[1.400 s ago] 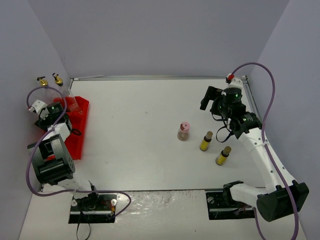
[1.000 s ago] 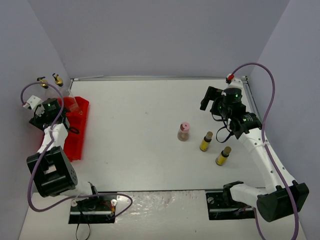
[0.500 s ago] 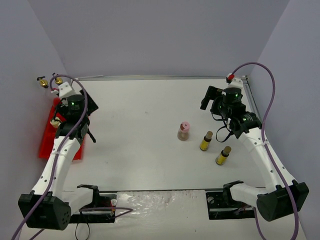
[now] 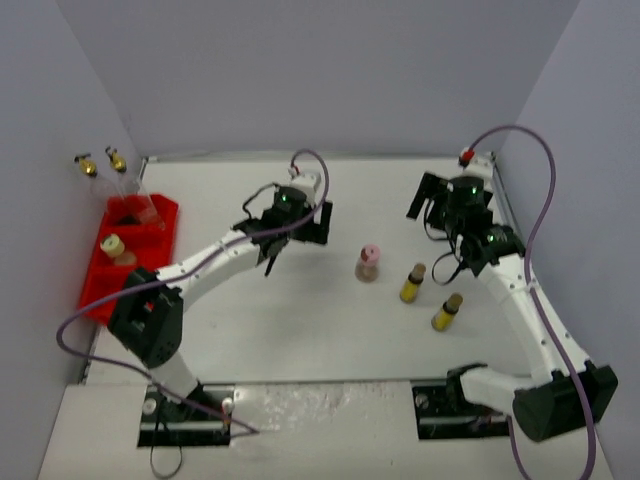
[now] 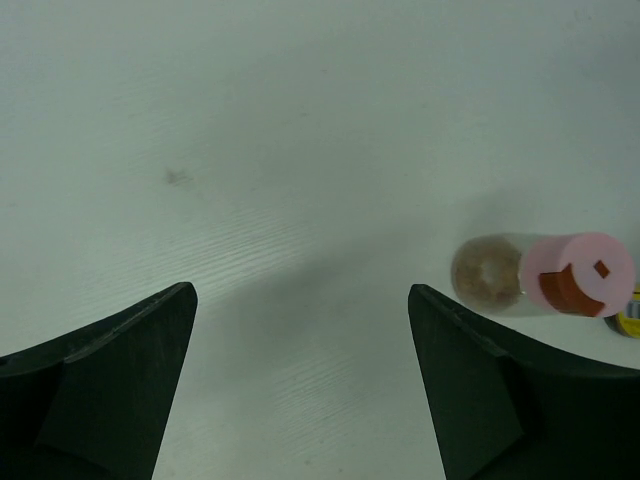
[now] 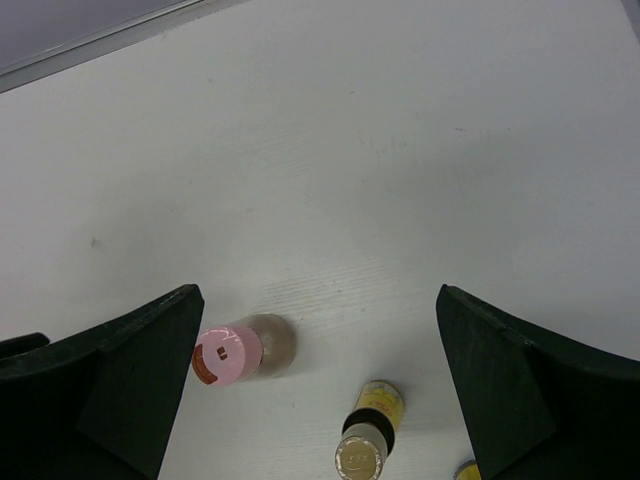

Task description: Organize the condiment bottles

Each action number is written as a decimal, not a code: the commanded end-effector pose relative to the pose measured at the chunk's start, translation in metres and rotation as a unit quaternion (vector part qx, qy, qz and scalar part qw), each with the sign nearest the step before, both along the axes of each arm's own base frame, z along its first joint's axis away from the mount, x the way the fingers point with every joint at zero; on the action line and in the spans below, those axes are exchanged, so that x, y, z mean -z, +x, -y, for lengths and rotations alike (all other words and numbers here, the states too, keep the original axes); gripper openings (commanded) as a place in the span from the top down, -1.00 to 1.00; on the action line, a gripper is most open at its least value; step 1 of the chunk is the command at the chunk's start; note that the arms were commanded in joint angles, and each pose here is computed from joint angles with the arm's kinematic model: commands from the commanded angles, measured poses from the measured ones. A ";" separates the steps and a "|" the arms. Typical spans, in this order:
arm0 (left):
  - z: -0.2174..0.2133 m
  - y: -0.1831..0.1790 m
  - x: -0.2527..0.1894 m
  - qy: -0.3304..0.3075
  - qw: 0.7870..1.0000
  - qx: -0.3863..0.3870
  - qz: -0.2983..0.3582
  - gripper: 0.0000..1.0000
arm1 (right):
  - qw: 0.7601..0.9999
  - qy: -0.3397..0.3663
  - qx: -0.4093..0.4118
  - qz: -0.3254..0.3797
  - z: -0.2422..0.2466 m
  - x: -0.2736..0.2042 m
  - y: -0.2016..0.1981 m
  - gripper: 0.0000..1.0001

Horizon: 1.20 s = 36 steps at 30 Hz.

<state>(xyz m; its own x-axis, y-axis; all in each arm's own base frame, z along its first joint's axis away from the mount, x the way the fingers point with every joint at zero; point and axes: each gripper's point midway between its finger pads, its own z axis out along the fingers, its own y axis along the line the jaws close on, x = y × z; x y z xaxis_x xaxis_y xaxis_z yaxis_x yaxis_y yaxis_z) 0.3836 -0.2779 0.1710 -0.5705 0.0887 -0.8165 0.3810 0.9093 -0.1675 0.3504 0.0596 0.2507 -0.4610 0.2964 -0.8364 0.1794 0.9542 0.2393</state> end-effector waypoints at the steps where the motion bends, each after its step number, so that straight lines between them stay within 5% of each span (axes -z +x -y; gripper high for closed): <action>1: 0.075 0.010 -0.055 -0.060 0.990 0.106 0.069 -0.68 | 0.998 -0.010 0.049 0.033 0.023 -0.029 0.007 -1.00; 18: 0.171 -0.039 -0.025 -0.073 0.967 0.239 0.048 -0.69 | 0.998 -0.018 0.064 0.022 0.035 -0.025 0.005 -1.00; 30: 0.160 -0.033 0.026 0.007 0.982 0.187 0.017 -0.60 | 0.998 -0.020 0.062 0.022 0.036 -0.025 0.004 -1.00; 33: 0.152 -0.029 0.035 0.028 0.985 0.170 0.014 -0.29 | 0.998 -0.019 0.062 0.023 0.036 -0.025 0.004 -1.00; 36: 0.148 -0.024 0.043 0.046 0.986 0.157 0.012 0.73 | 0.998 -0.017 0.060 0.025 0.035 -0.027 0.003 -1.00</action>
<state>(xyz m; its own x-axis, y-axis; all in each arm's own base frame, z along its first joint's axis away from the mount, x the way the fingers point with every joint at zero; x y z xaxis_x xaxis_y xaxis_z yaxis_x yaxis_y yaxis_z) 0.3400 -0.4242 0.0951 -0.5401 0.3654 -0.7581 0.6804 0.7197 -0.1378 0.3477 0.0287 0.2538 -0.4472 0.3101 -0.8389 0.2809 0.9392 0.1975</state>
